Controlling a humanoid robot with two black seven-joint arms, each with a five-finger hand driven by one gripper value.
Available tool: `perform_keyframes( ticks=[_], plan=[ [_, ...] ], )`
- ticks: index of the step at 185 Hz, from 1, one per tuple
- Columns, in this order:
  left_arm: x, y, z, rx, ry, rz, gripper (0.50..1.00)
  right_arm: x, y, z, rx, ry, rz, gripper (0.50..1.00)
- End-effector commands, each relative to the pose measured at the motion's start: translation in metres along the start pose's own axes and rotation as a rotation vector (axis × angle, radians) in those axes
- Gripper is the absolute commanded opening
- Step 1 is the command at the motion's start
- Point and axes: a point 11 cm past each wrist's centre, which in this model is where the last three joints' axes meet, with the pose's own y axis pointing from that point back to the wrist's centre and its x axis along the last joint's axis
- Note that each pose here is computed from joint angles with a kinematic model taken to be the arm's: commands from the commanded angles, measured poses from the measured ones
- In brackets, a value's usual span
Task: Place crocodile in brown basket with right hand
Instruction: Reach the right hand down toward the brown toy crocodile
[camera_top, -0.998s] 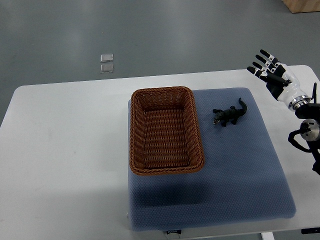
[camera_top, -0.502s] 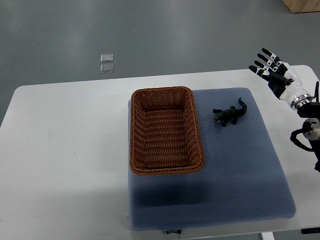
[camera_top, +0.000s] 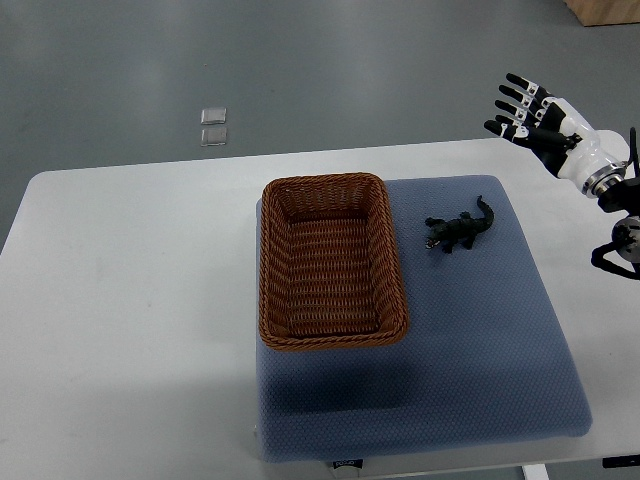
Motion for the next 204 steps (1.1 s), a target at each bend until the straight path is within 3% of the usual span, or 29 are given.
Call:
perform_keyframes(
  ticks=[1,115,204],
  plan=[
    [0.000,0.000,0.000,0.001,0.000,0.000,1.000,-0.007,-0.002,-0.006,-0.028,0.123,-0.072,0.932],
    [0.000,0.000,0.000,0.000,0.000,0.000,1.000,-0.028,0.005,-0.008,-0.298,0.893,-0.435,0.932],
    [0.000,0.000,-0.001,0.001,0.000,0.000,1.000,-0.049,0.002,0.019,-0.337,1.278,-0.546,0.930]
  ],
)
